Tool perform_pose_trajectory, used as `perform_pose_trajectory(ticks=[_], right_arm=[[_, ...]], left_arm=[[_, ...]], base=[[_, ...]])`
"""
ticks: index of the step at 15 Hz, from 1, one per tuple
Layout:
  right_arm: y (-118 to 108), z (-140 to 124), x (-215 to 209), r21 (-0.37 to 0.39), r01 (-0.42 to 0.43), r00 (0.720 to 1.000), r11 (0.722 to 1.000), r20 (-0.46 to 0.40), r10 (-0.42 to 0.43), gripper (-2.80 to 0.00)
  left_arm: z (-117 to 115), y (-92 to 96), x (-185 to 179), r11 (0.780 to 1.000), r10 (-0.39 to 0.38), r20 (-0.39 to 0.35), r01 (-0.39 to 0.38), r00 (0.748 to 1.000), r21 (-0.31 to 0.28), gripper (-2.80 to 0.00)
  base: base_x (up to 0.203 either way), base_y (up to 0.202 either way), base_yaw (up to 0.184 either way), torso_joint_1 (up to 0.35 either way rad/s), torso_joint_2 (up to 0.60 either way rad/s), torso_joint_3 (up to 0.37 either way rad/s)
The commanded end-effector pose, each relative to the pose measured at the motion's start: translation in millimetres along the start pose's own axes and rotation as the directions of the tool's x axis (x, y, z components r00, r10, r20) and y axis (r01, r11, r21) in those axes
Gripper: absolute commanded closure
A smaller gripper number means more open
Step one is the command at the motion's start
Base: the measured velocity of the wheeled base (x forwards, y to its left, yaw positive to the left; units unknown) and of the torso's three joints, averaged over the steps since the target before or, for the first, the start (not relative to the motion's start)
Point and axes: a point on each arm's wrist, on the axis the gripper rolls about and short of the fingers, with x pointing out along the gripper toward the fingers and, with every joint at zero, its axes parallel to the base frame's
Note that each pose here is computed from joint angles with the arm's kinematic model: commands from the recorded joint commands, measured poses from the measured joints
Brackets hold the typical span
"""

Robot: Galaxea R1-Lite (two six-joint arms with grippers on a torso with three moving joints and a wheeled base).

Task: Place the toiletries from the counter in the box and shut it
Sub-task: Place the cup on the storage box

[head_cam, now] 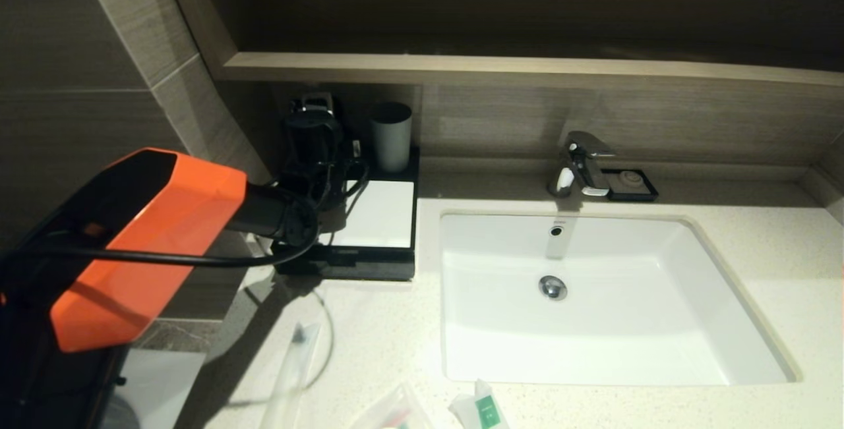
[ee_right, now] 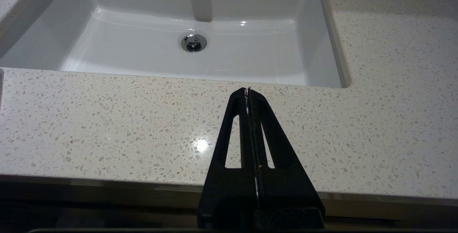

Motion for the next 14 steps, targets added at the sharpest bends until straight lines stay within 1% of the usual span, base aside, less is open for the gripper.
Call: perform_pose_trajectory(ticks=[1,7,9,10,14], right_arm=[[0.0,0.0,0.0,-0.001,0.0,1.0,1.0,0.0,0.0,0.0],[0.0,0.0,0.0,-0.001,-0.001,1.0,1.0,0.0,0.001,0.0],[0.0,0.0,0.0,-0.001,0.0,1.0,1.0,0.0,0.0,0.0],[0.0,0.0,0.0,-0.001,0.0,1.0,1.0,0.0,0.0,0.0],[0.0,0.0,0.0,-0.001,0.0,1.0,1.0,0.0,0.0,0.0]], left_arm=[[-0.4,-0.3,0.6,1.0,0.003,0.003,-0.003,1.0,-0.001,0.0],[-1.2,-0.3,0.6,1.0,0.003,-0.005,-0.003,1.0,0.003,0.0],[-1.2,0.1,0.4,1.0,0.014,-0.011,-0.014,1.0,0.006,0.0],[-1.2,0.1,0.4,1.0,0.014,-0.01,-0.014,1.0,0.006,-2.8],[3.1,0.6,-0.3,1.0,0.015,0.001,-0.015,1.0,-0.002,-2.8]], base=[[0.0,0.0,0.0,0.0,0.0,0.0],[0.0,0.0,0.0,0.0,0.0,0.0],[0.0,0.0,0.0,0.0,0.0,0.0],[0.0,0.0,0.0,0.0,0.0,0.0],[0.0,0.0,0.0,0.0,0.0,0.0]])
